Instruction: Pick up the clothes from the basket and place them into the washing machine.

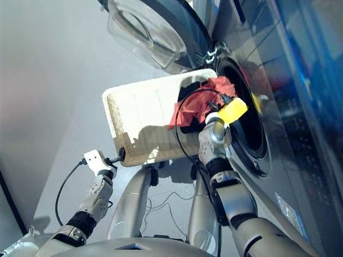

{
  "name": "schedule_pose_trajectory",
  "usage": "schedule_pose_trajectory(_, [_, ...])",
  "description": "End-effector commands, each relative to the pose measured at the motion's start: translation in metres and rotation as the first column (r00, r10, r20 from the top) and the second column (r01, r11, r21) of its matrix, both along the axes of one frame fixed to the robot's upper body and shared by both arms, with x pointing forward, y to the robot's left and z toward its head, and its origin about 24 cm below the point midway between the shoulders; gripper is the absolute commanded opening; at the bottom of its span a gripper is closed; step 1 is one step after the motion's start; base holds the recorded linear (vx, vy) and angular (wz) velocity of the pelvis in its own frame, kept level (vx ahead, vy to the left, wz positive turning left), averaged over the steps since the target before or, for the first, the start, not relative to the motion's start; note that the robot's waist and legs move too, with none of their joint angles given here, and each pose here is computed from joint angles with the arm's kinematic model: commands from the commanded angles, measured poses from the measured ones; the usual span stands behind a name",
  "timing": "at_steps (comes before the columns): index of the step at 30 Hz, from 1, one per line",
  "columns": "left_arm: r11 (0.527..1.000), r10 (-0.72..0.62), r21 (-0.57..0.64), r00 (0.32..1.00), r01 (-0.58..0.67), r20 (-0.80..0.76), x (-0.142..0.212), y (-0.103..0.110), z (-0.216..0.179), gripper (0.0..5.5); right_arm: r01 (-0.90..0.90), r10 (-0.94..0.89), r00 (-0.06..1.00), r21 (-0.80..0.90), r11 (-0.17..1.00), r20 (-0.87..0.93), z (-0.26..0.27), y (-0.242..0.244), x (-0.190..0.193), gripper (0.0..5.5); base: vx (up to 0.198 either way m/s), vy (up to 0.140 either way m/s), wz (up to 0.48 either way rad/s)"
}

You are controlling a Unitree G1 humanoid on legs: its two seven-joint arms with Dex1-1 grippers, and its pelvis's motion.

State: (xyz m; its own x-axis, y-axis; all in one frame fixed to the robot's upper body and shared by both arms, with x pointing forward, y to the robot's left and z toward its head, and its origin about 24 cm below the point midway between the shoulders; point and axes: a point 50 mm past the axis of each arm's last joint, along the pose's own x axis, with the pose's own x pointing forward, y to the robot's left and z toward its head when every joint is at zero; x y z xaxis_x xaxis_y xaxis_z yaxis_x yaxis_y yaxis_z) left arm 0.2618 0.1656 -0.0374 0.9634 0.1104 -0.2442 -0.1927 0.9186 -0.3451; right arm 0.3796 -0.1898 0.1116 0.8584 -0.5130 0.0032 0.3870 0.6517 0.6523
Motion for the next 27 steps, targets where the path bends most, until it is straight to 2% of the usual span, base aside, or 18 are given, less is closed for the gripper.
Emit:
schedule_pose_trajectory(1, [0.997, 0.025, 0.076, 0.995, -0.033, 0.097, 0.004, 0.019, 0.018, 5.5, 0.089, -0.104, 0.984, 0.109, 0.99, 0.144, 0.037, -0.011, 0.006, 0.0, 0.0, 0.0, 0.0])
schedule_pose_trajectory(5, [0.997, -0.011, 0.071, 0.991, 0.002, 0.13, 0.004, 0.014, 0.025, 5.5, 0.198, -0.248, 0.927, 0.195, 0.961, 0.281, 0.106, -0.044, 0.012, 0.0, 0.007, 0.027, -0.093])
schedule_pose_trajectory(9, [0.998, -0.022, 0.065, 0.993, 0.015, 0.113, 0.003, 0.012, 0.021, 5.5, 0.271, -0.331, 0.873, 0.209, 0.94, 0.358, 0.148, -0.075, 0.006, 0.0, 0.039, 0.021, -0.215])
schedule_pose_trajectory(11, [0.998, -0.006, 0.057, 0.995, 0.001, 0.098, 0.003, 0.014, 0.018, 5.5, 0.309, -0.383, 0.79, 0.229, 0.923, 0.479, 0.184, -0.091, -0.009, 0.0, 0.05, 0.014, -0.221])
schedule_pose_trajectory(12, [0.998, -0.007, 0.057, 0.995, 0.002, 0.098, 0.003, 0.013, 0.018, 5.5, 0.31, -0.384, 0.788, 0.229, 0.923, 0.48, 0.183, -0.091, -0.01, 0.0, 0.074, 0.025, -0.067])
schedule_pose_trajectory(13, [0.999, 0.007, 0.046, 0.997, -0.01, 0.077, 0.001, 0.013, 0.013, 5.5, 0.338, -0.463, 0.678, 0.318, 0.886, 0.571, 0.202, -0.105, -0.028, 0.0, 0.055, 0.027, -0.053])
schedule_pose_trajectory(14, [0.999, 0.004, 0.047, 0.997, -0.008, 0.078, 0.001, 0.013, 0.013, 5.5, 0.343, -0.468, 0.675, 0.32, 0.883, 0.571, 0.202, -0.105, -0.029, 0.0, 0.08, 0.022, -0.085])
schedule_pose_trajectory(15, [0.999, 0.015, 0.047, 0.997, -0.018, 0.071, 0.001, 0.013, 0.012, 5.5, 0.375, -0.525, 0.613, 0.367, 0.851, 0.59, 0.208, -0.115, -0.04, 0.0, 0.0, 0.0, 0.0])
schedule_pose_trajectory(16, [0.999, 0.016, 0.048, 0.998, -0.019, 0.065, 0.002, 0.013, 0.011, 5.5, 0.383, -0.541, 0.599, 0.383, 0.841, 0.59, 0.206, -0.116, -0.042, 0.0, 0.0, 0.0, 0.0])
schedule_pose_trajectory(22, [0.998, 0.022, 0.049, 0.998, -0.025, 0.065, 0.004, 0.012, 0.01, 5.5, 0.388, -0.527, 0.66, 0.359, 0.849, 0.535, 0.183, -0.11, -0.031, 0.0, 0.0, 0.0, 0.0])
schedule_pose_trajectory(23, [0.999, 0.018, 0.044, 0.998, -0.02, 0.057, 0.004, 0.009, 0.008, 5.5, 0.366, -0.5, 0.718, 0.349, 0.863, 0.483, 0.166, -0.1, -0.021, 0.0, 0.0, 0.0, 0.0])
schedule_pose_trajectory(24, [0.999, 0.015, 0.044, 0.998, -0.017, 0.055, 0.004, 0.009, 0.007, 5.5, 0.342, -0.468, 0.749, 0.331, 0.879, 0.468, 0.158, -0.094, -0.015, 2.39, 0.0, 0.0, 0.0])
schedule_pose_trajectory(25, [0.999, 0.012, 0.042, 0.999, -0.015, 0.053, 0.004, 0.008, 0.007, 5.5, 0.313, -0.43, 0.778, 0.311, 0.897, 0.458, 0.151, -0.087, -0.01, 5.5, 0.0, 0.0, 0.0])
schedule_pose_trajectory(27, [0.999, 0.003, 0.047, 0.999, -0.005, 0.043, 0.004, 0.008, 0.005, 5.5, 0.26, -0.349, 0.843, 0.259, 0.93, 0.41, 0.133, -0.072, 0.001, 5.5, 0.0, 0.0, 0.0])
